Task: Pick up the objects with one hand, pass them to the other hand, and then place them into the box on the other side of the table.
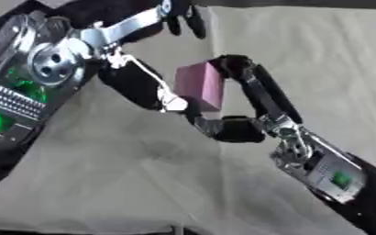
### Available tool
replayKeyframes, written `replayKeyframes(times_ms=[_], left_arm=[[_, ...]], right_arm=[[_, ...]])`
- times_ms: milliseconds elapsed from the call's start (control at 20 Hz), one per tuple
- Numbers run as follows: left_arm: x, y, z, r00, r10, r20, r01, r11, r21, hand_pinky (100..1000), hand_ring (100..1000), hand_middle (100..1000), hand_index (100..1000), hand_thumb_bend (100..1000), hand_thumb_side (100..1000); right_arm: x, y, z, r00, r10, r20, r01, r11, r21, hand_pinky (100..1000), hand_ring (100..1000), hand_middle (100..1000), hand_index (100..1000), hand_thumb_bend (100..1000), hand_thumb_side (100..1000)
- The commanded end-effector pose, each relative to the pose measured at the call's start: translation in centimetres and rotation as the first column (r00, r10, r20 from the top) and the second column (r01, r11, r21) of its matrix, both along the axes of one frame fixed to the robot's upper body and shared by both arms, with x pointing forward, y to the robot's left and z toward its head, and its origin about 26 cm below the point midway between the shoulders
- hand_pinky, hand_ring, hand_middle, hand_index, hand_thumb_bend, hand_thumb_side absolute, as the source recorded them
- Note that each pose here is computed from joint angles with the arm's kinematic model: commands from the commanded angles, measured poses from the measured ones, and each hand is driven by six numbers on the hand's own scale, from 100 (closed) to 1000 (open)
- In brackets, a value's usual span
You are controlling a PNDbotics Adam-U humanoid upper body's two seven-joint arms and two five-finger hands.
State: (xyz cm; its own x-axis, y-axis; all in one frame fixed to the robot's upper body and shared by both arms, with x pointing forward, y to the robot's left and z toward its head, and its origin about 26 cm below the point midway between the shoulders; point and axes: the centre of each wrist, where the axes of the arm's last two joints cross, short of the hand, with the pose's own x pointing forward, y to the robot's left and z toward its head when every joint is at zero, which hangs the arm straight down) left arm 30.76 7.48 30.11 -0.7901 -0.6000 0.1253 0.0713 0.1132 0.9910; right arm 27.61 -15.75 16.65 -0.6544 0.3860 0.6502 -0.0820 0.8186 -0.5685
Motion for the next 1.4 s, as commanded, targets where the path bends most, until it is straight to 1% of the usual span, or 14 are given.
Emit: replayKeyframes(times_ms=[50, 300, 800, 950, 1400], left_arm=[[0.5, -0.3, 0.3, 0.999, 0.007, 0.034, -0.008, 1.000, 0.009, 844, 726, 744, 761, 641, 242], [1.6, -0.7, -0.7, 1.000, 0.015, 0.023, -0.016, 0.999, 0.031, 847, 732, 756, 776, 657, 241], [2.5, -1.3, -1.8, 1.000, 0.001, 0.016, -0.002, 0.998, 0.056, 849, 735, 764, 788, 683, 250], [2.8, -1.5, -2.1, 1.000, 0.002, -0.001, -0.002, 0.998, 0.059, 851, 732, 763, 784, 684, 255], [2.5, -1.5, -1.6, 0.999, -0.004, -0.036, 0.005, 1.000, 0.024, 853, 714, 744, 756, 666, 266]], right_arm=[[0.0, -0.1, 0.6, 0.999, 0.003, 0.036, -0.002, 1.000, -0.012, 732, 689, 538, 515, 208, 100], [0.0, -0.1, 0.7, 0.999, 0.010, 0.050, -0.009, 1.000, -0.025, 733, 690, 538, 515, 212, 100], [0.0, 0.2, 0.8, 0.998, 0.030, 0.052, -0.028, 0.999, -0.041, 731, 690, 537, 514, 211, 100], [0.0, 0.3, 0.9, 0.998, 0.033, 0.053, -0.031, 0.999, -0.041, 730, 690, 536, 514, 209, 100], [0.1, 0.1, 0.9, 0.999, 0.007, 0.049, -0.005, 0.999, -0.038, 728, 690, 535, 512, 209, 100]])
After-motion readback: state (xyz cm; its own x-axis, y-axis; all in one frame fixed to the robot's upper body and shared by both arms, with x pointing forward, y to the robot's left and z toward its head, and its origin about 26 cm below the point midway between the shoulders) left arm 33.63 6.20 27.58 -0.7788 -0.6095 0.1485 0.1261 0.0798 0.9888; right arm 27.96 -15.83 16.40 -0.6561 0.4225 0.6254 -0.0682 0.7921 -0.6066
